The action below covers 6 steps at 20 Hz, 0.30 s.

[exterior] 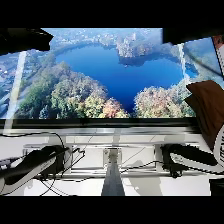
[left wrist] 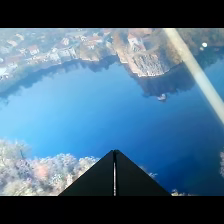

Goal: Fold the clothes and pants, and hang the long-sleeved shirts on hangers.

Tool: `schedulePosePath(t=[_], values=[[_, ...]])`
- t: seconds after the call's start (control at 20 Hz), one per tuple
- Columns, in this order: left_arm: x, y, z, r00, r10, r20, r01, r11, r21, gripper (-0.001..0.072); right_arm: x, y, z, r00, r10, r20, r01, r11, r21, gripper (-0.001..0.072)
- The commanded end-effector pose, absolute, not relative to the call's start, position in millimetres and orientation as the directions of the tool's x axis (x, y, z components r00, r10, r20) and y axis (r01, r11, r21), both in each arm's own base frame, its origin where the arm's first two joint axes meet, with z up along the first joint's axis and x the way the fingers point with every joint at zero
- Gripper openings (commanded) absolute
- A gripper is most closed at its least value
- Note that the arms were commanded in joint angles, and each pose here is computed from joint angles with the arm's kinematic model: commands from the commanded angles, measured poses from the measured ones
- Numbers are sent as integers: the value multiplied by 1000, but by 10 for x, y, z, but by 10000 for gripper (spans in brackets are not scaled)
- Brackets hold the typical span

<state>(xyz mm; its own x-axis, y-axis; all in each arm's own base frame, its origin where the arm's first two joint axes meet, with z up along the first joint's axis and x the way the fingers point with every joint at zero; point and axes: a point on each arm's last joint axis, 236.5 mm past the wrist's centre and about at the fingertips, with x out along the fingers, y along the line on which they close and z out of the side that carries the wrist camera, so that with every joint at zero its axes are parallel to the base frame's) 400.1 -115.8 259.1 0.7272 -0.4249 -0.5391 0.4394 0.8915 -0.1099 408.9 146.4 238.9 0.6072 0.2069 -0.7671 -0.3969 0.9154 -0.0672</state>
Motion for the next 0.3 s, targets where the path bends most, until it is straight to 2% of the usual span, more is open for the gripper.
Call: schedulePosePath(t=[0.0, 0.25], values=[[3999, -1157, 2597, 728, -425, -538, 439, 892, -109, 19, 3908, 1889, 2394, 594, 247, -766, -531, 835, -143, 12], [3999, -1155, 2597, 728, -424, -538, 439, 892, -109, 20, 3904, 1900, 2393, 590, 254, -766, -533, 835, -134, 12]])
